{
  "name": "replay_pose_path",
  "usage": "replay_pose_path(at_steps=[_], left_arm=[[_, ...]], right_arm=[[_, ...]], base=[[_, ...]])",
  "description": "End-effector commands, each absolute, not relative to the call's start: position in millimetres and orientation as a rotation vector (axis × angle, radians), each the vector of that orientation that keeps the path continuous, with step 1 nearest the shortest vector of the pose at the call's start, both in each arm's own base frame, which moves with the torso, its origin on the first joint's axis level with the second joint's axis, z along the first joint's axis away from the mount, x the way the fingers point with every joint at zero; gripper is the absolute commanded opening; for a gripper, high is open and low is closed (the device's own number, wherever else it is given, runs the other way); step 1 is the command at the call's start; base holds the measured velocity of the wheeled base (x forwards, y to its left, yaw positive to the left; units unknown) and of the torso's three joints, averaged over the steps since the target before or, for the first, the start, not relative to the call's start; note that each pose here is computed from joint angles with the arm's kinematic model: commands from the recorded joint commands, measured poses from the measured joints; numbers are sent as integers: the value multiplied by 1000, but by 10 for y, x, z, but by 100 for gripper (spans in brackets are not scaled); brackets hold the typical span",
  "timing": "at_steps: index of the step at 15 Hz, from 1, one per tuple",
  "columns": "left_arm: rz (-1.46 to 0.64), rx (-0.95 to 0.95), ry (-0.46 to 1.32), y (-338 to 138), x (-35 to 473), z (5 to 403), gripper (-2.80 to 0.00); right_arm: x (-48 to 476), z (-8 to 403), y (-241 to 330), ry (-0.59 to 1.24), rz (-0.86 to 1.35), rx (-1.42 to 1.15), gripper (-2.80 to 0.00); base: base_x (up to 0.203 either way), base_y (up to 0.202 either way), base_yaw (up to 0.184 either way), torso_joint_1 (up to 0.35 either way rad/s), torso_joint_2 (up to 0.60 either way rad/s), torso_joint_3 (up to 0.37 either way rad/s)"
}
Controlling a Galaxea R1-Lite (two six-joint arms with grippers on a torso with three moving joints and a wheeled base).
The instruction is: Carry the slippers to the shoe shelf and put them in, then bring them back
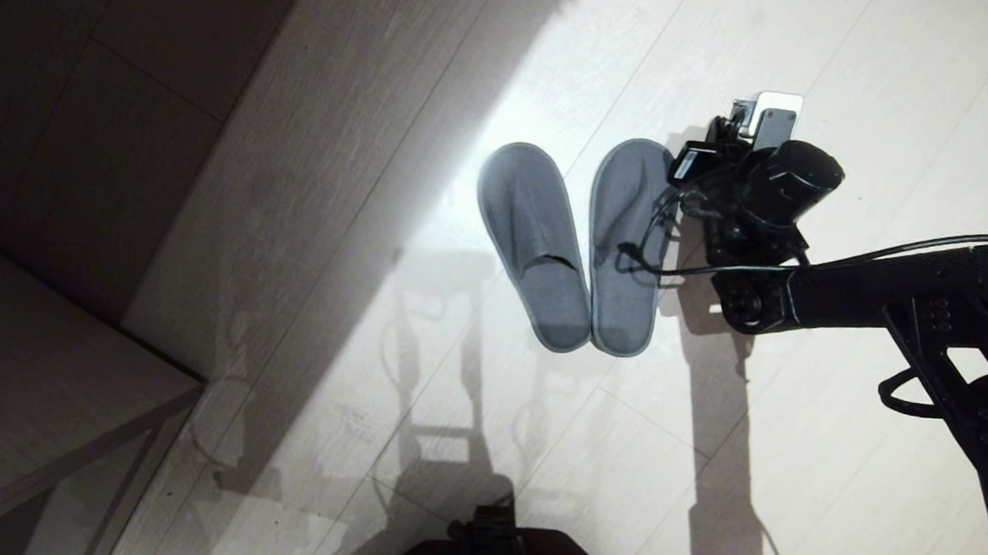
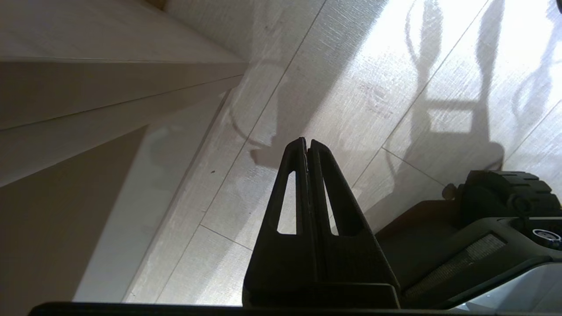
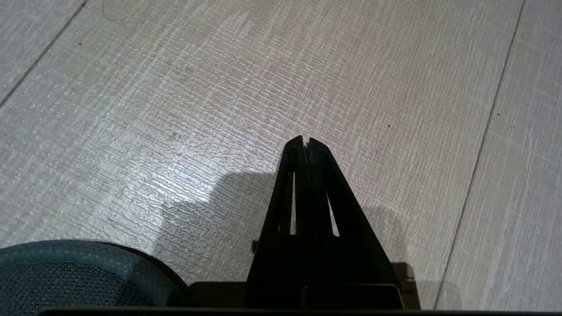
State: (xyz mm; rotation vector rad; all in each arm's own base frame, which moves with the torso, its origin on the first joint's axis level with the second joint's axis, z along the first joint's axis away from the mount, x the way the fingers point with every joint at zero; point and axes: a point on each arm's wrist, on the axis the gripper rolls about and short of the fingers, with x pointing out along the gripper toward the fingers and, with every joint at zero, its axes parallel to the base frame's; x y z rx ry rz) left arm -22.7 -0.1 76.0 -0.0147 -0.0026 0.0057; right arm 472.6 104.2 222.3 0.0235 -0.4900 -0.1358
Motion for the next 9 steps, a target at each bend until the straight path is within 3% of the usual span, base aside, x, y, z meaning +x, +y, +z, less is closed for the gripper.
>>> replay_pose_path(at_steps=[1, 9], left_arm=[[6, -15, -3, -1, -226, 761, -280], [6, -15, -3, -1, -227, 760, -280]], right_arm=[[4706, 2211, 1090, -490, -128, 30, -280], [3952, 2704, 1113, -504, -65, -43, -280]], base=[[0, 0, 0, 0, 0, 0], [0, 0, 0, 0, 0, 0]])
